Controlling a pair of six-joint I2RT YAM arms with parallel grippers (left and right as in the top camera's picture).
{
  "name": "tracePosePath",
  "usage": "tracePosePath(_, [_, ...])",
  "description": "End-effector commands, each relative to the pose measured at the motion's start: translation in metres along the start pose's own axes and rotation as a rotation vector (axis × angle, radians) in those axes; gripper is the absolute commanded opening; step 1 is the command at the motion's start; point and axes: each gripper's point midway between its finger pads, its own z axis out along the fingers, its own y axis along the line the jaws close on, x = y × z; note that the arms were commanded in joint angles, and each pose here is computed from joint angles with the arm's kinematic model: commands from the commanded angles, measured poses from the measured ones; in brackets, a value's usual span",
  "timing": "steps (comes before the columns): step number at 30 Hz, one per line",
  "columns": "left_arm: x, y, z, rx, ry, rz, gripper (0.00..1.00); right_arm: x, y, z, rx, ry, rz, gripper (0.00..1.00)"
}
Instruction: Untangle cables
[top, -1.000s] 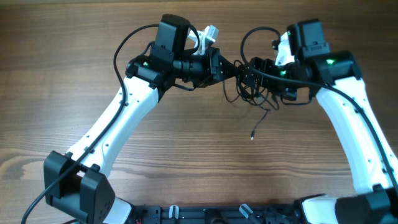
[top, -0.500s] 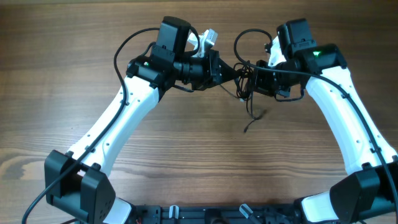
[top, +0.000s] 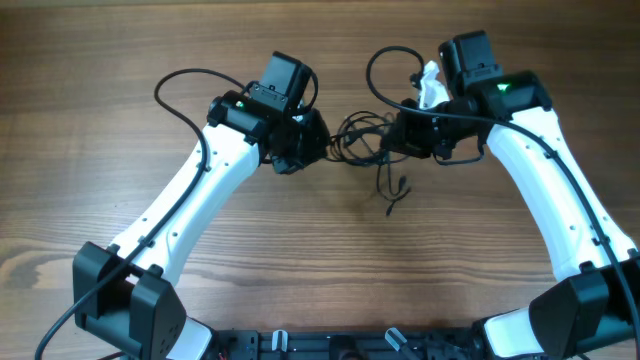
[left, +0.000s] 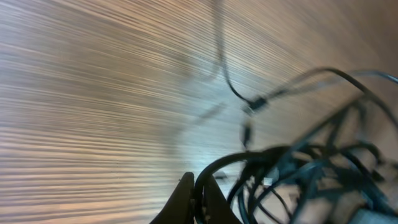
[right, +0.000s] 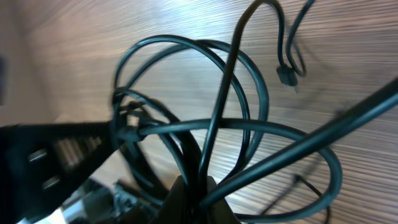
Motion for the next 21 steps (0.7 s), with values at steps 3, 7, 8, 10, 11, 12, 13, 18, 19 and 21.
tracePosePath(3, [-0.038, 0.047, -0.009, -0.222, -0.208, -0.080, 0.04, -0.012, 0.038, -0.027, -0.178, -0.068, -0.114, 0.04])
tracePosePath(7, [-0.035, 0.044, -0.008, -0.204, -0.196, -0.114, 0.04, -0.007, 0.072, -0.039, -0.358, -0.053, -0.201, 0.04])
tracePosePath(8, [-0.034, 0.043, -0.007, -0.198, -0.188, -0.114, 0.04, -0.006, 0.077, -0.041, -0.389, -0.045, -0.209, 0.04])
tracePosePath(10, [-0.031, 0.041, -0.006, -0.187, -0.174, -0.112, 0.04, -0.002, 0.086, -0.046, -0.446, -0.026, -0.226, 0.04])
tracePosePath(11, [-0.029, 0.038, -0.005, -0.175, -0.164, -0.109, 0.04, -0.001, 0.089, -0.047, -0.467, -0.019, -0.232, 0.04])
tracePosePath(12, [-0.027, 0.036, -0.005, -0.164, -0.152, -0.109, 0.04, 0.001, 0.092, -0.048, -0.483, -0.012, -0.235, 0.04])
tracePosePath(13, [-0.025, 0.032, -0.004, -0.142, -0.135, -0.109, 0.04, 0.002, 0.094, -0.049, -0.495, -0.005, -0.238, 0.04])
tracePosePath(18, [-0.007, -0.010, -0.001, 0.066, 0.004, -0.075, 0.04, 0.006, 0.093, -0.049, -0.495, 0.007, -0.237, 0.04])
tracePosePath(19, [-0.003, -0.022, -0.002, 0.128, 0.037, -0.042, 0.04, 0.006, 0.092, -0.048, -0.494, 0.009, -0.239, 0.04])
tracePosePath(21, [0.003, -0.042, -0.007, 0.232, 0.084, 0.011, 0.04, 0.007, 0.091, -0.048, -0.487, 0.010, -0.248, 0.04])
